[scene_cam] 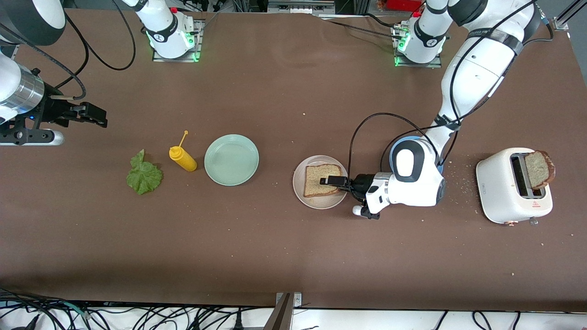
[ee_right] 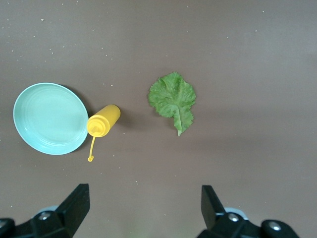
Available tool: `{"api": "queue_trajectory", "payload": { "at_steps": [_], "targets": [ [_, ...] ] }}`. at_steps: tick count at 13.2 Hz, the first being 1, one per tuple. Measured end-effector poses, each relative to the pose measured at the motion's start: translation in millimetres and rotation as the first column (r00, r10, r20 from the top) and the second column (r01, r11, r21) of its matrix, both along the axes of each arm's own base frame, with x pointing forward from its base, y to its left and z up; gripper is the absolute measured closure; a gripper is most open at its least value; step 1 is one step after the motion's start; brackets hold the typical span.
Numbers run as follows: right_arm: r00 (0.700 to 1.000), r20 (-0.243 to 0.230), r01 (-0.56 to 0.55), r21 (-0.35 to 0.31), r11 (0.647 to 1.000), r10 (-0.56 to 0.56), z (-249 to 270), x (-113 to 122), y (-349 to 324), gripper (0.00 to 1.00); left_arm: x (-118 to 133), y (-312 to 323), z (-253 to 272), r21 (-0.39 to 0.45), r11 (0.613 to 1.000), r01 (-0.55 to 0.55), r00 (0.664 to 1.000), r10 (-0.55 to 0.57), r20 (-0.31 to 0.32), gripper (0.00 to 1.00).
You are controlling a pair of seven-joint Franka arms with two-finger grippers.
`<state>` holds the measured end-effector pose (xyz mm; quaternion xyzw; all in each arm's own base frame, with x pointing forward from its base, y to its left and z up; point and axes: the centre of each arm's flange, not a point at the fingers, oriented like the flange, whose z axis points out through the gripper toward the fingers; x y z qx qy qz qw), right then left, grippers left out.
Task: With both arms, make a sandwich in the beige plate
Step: 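Release the bread on the beige plate while the right gripper reaches the mustard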
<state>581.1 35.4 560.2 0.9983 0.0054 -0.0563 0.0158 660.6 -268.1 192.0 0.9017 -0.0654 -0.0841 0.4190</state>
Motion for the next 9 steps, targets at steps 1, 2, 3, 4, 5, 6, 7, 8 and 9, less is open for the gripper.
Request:
{"api": "queue_trajectory", "payload": {
  "at_steps": [1,2,3,4,5,6,7,8,9],
  "targets": [
    [1.0,-0.005,-0.002,0.0,1.0,0.002,-2.9,1.0,0.8,0.0,1.5,1.6,2.5,0.027,0.999,0.024,0.999,-0.025,0.024,0.0],
    [1.0,-0.012,-0.003,0.0,1.0,0.003,-6.8,2.5,1.6,0.0,3.1,3.0,5.8,0.052,0.998,0.046,0.998,-0.049,0.046,0.0],
    [1.0,-0.018,-0.004,0.0,1.0,0.004,-10.7,3.9,2.1,0.0,4.6,4.3,9.9,0.079,0.995,0.068,0.995,-0.073,0.069,0.0],
    [1.0,-0.027,-0.004,0.0,1.0,0.004,-15.4,5.4,2.4,0.0,6.4,6.3,15.7,0.107,0.99,0.088,0.991,-0.098,0.093,0.0],
    [0.999,-0.037,-0.005,0.002,1.0,0.005,-21.5,7.5,3.1,0.0,9.4,9.8,24.2,0.142,0.984,0.104,0.985,-0.121,0.119,0.0],
    [0.999,-0.048,-0.01,0.009,1.0,0.01,-27.4,9.4,4.4,0.0,12.8,14.8,35.1,0.182,0.977,0.112,0.98,-0.139,0.143,0.0],
    [0.998,-0.056,-0.027,0.026,0.999,0.028,-31.4,10.7,6.0,0.0,15.7,20.0,47.5,0.222,0.968,0.116,0.975,-0.154,0.161,0.0],
    [0.997,-0.06,-0.046,0.053,0.998,0.049,-33.3,11.2,7.7,0.0,17.1,23.8,60.1,0.256,0.959,0.121,0.971,-0.168,0.17,0.0],
    [0.996,-0.06,-0.066,0.086,0.994,0.071,-33.4,11.1,9.1,0.0,17.6,25.8,71.6,0.279,0.952,0.123,0.969,-0.176,0.176,0.0]
  ]
}}
